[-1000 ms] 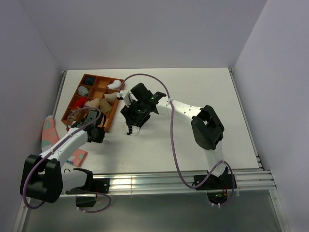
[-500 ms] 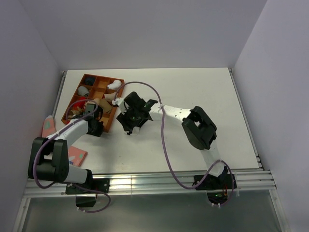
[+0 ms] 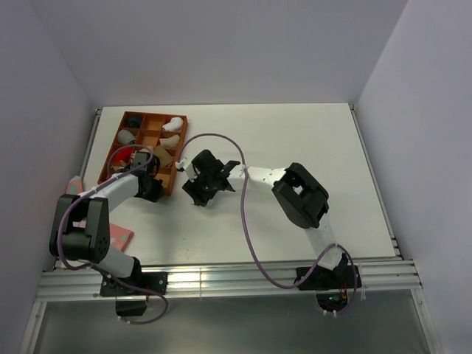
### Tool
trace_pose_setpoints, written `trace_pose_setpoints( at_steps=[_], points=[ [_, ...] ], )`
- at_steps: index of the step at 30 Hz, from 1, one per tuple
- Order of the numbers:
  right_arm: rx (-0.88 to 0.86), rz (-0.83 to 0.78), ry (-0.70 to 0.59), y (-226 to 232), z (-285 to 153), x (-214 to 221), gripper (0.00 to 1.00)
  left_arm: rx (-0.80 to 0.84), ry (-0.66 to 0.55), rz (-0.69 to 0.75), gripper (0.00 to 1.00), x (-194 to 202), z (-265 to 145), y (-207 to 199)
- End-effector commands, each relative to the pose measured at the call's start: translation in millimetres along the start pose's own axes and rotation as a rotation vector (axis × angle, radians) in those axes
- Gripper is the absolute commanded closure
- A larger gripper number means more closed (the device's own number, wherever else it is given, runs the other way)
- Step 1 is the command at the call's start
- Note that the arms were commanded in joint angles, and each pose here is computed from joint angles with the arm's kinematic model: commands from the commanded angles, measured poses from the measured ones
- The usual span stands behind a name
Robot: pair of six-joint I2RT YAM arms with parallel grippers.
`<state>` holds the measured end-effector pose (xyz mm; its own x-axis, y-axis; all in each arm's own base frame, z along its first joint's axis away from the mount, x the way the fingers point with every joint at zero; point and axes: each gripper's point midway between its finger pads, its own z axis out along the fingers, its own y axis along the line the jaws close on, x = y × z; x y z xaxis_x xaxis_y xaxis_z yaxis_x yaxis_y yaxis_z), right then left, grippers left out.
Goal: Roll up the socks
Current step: Adjust the storage box at the center of the board, then roll the sock at the center of the board.
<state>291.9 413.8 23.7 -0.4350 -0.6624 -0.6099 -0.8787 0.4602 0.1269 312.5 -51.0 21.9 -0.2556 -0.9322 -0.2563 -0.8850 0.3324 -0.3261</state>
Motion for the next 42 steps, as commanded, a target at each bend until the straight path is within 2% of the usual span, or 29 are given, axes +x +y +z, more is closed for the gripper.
trace_pose_setpoints(
  at_steps=[1, 11, 22, 31, 42],
  points=[
    [0.031, -0.026, -0.071, 7.2, -8.5, -18.9, 0.38, 0.106, -0.004, -0.001, 0.99, -5.6, -4.7, -34.3],
    [0.14, -0.026, -0.127, 3.9, -23.6, -25.5, 0.37, 0.162, 0.019, 0.032, 0.99, -0.8, -11.4, -47.0],
    [0.131, -0.078, -0.149, 19.5, -30.6, -32.7, 0.32, 0.203, 0.041, 0.059, 0.98, 7.9, -18.2, -49.7],
    [0.102, -0.09, -0.122, 38.4, -19.3, -25.2, 0.37, 0.211, 0.038, 0.06, 0.96, 7.2, -25.9, -45.9],
    [0.123, -0.108, -0.073, 29.7, 2.4, -11.9, 0.42, 0.252, 0.02, 0.076, 0.96, 2.1, -44.5, -45.5]
  ],
)
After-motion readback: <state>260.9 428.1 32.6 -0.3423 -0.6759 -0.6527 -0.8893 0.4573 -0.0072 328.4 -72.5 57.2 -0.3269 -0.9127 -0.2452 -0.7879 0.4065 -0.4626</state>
